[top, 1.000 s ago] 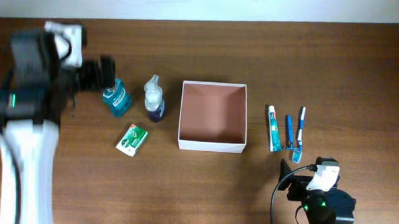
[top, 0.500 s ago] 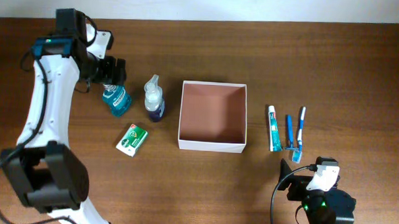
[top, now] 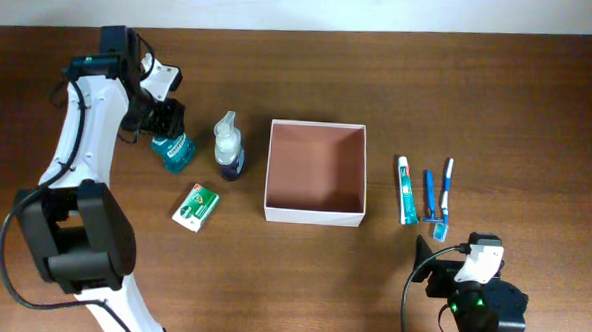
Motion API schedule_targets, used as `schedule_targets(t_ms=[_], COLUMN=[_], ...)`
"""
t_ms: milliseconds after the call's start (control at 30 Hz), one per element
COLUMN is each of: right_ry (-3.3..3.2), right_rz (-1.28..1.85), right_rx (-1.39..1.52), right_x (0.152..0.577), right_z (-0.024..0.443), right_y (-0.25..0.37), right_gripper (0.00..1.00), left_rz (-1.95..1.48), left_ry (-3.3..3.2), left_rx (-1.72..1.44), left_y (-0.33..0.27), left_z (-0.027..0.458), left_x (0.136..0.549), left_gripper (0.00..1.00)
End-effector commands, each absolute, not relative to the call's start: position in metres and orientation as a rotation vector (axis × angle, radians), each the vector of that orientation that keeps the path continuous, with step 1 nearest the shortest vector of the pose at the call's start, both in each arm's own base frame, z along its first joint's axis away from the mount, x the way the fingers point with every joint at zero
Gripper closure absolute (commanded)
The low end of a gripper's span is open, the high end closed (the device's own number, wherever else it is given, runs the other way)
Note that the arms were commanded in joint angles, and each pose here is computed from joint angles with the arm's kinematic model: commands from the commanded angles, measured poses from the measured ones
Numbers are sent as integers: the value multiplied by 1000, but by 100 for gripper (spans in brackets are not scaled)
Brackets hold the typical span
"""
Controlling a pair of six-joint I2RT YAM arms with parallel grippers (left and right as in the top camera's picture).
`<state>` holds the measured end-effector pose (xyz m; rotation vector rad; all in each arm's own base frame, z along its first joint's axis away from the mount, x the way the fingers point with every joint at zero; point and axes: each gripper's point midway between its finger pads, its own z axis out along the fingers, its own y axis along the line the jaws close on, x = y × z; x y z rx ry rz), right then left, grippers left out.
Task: Pack container
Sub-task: 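Reach the left gripper to the Listerine bottle and grasp it, then carry the Listerine bottle into the white box and release it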
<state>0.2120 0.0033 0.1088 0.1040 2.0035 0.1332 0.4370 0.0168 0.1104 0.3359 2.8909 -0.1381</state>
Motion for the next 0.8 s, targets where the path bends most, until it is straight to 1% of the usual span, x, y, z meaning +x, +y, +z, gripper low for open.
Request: schedule_targets(t_ms=[0,67,133,167,267,333,433,500,600,667,767], right_ry=[2002,2002,2002,2002,2002,2002,2002,2002,2002,2002,2002], right_rz=[132,132,132,132,132,132,132,132,132,132,132], right_rx=[110,110,109,109,109,109,109,109,110,109,110], right_x=[212,212,212,212,212,212,212,212,212,212,212], right_z=[107,107,107,107,107,107,107,107,107,107,107], right_y=[2,2,2,2,2,2,2,2,2,2,2], right_gripper=[2,1,1,1,1,1,1,1,1,1,1], left_rz=[-151,-151,-150,-146,-133,-144,-205,-225,-264,-297,-326], left_ry=[2915,2916,2911,2897,2835,2775,2661,2557,2457,2430,2429], left_rx=[366,365,355,319,267,289,356,462,629,721,828], left_y=[16,16,16,17,14,5,-25,-62,-112,-140,-172], left_z=[101,106,121,135,182,220,277,325,354,356,343], left_x=[436,435,435,436,440,437,426,402,373,364,359], left_gripper=[64,77,85,86,88,88,89,88,87,87,87])
